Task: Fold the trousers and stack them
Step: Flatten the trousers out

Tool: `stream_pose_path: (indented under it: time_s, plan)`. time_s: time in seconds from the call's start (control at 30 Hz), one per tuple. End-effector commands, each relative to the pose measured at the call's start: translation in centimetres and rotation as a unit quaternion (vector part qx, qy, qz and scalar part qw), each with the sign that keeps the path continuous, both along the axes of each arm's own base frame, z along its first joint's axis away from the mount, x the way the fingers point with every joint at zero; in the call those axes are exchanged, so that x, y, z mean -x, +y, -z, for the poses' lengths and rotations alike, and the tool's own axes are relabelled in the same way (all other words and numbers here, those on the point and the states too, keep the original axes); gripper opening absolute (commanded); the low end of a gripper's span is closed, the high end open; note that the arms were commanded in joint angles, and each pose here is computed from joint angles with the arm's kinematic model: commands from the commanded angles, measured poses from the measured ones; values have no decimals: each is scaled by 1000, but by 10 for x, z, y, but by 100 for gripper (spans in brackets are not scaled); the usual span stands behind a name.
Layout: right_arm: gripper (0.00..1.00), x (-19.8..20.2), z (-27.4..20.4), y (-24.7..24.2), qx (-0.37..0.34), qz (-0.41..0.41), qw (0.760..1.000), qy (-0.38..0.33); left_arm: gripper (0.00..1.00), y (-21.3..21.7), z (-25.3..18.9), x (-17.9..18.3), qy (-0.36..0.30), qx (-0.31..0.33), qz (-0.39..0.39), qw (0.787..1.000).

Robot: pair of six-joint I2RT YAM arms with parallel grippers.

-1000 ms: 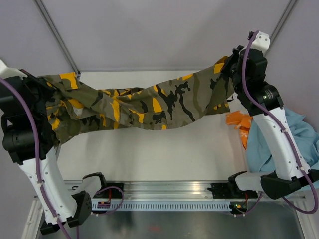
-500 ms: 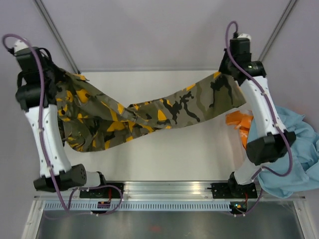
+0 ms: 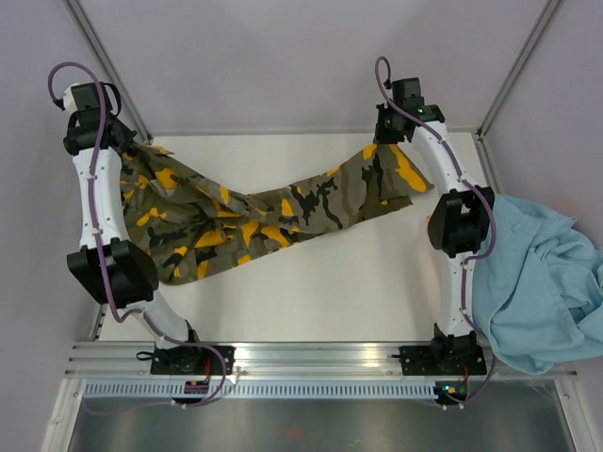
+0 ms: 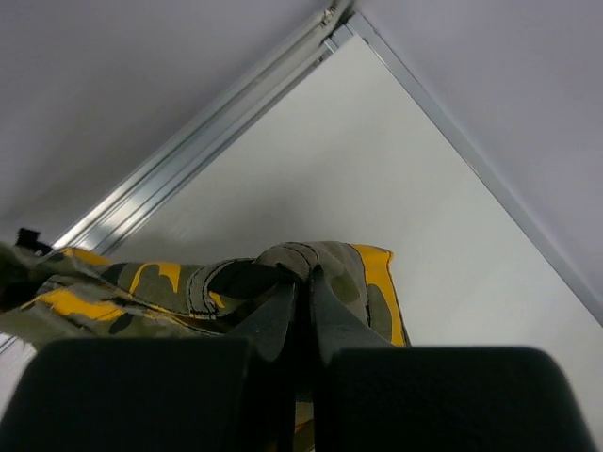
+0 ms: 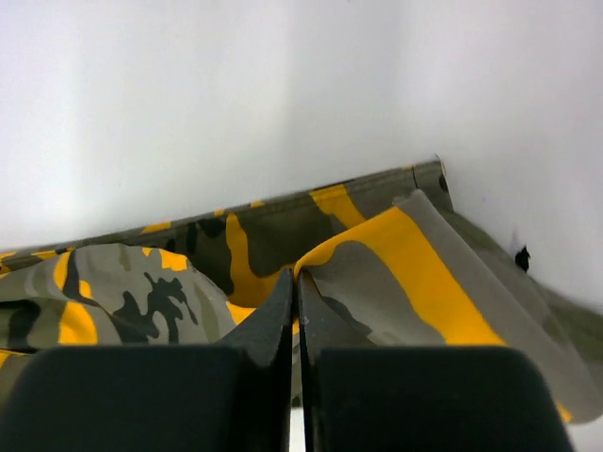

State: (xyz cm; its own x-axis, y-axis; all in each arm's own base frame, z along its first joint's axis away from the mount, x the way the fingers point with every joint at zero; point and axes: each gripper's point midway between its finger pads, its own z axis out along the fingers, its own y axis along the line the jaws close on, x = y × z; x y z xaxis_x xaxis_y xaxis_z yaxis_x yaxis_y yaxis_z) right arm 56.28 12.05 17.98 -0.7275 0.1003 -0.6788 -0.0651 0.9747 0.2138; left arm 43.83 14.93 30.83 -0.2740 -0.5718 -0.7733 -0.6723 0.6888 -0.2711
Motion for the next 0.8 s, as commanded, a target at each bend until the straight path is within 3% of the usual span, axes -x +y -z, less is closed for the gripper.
stream_pose_path:
  time_s: [0.0, 0.1, 0.17, 0.27, 0.33, 0.43, 0.47, 0.5, 0.63, 0.77]
  plan:
    - [2, -24, 8, 5, 1, -22, 999, -26, 2, 43, -1, -27, -30, -24, -79, 996]
    - [21, -33, 30, 0, 27, -24, 999, -22, 2, 58, 11, -29, -21, -34, -106, 993]
    - [51, -34, 33, -5, 38, -21, 999, -22, 2, 62, 18, -32, -18, -35, -112, 993]
    - [84, -28, 31, -14, 55, -6, 998, -15, 2, 65, 21, -37, -23, -35, -120, 992]
    - [92, -20, 19, -21, 57, 22, 998, -10, 2, 65, 27, -41, -23, -28, -120, 992]
    - [93, 11, 14, -23, 34, 49, 998, 27, 2, 60, 35, -43, -22, -14, -111, 993]
    - [94, 19, -8, -23, 20, 57, 998, 9, 2, 58, 35, -43, -24, -12, -108, 994]
    - [94, 38, 15, -23, 16, 62, 997, 42, 2, 54, 38, -41, -22, -9, -104, 994]
    - [93, 77, 14, -22, -35, 94, 994, 35, 2, 51, 39, -35, -23, -8, -97, 995]
    - [90, 100, 30, -66, -31, 179, 983, 36, 2, 45, 40, -30, -26, -5, -84, 996]
